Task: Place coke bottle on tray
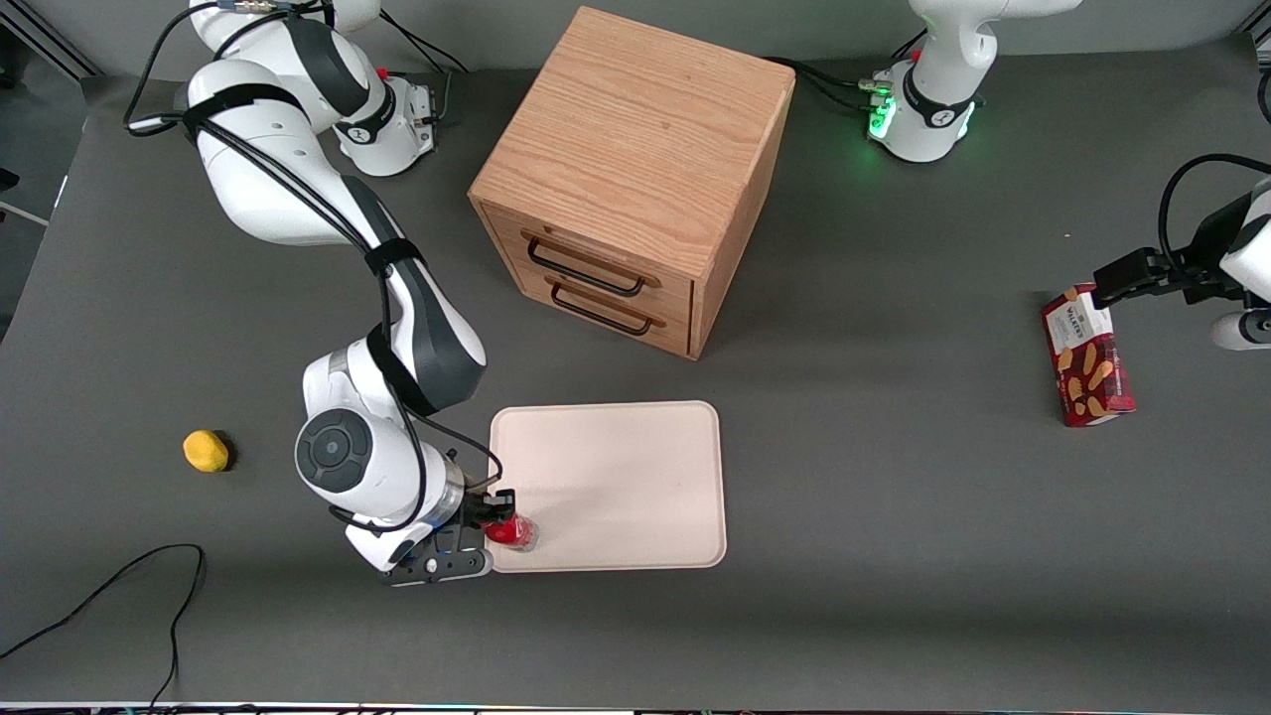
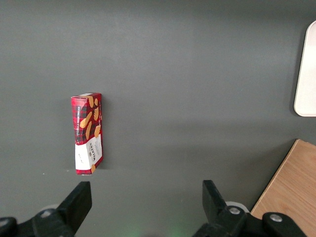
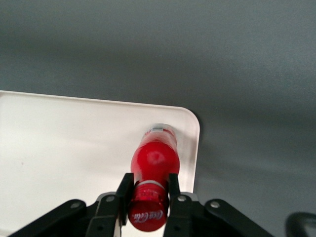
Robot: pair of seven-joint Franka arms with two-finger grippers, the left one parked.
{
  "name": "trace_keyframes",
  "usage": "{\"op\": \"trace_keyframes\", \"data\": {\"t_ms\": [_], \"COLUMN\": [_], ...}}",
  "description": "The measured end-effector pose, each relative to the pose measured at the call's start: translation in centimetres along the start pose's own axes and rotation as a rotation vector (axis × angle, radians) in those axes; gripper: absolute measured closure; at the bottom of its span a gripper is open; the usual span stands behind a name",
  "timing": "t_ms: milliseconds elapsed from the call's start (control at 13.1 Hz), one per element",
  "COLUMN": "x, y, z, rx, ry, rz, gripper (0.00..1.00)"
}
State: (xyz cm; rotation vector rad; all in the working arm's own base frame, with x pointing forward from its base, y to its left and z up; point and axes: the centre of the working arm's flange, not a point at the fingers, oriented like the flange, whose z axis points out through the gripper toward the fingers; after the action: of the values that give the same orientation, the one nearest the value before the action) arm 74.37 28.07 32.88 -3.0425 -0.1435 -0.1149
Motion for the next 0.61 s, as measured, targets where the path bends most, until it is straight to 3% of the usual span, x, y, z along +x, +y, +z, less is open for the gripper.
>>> {"op": "trace_keyframes", "data": {"t_ms": [380, 457, 609], "x": [0.2, 0.3, 0.7], "y": [0.0, 0.0, 0.5], "z": [-0.7, -1.0, -2.6], "rx": [0.004, 0.005, 0.01], "ry": [0.012, 0.017, 0.044], "rz": [0.001, 0.001, 0.008], "gripper": [0.08, 0.0, 0.0]}}
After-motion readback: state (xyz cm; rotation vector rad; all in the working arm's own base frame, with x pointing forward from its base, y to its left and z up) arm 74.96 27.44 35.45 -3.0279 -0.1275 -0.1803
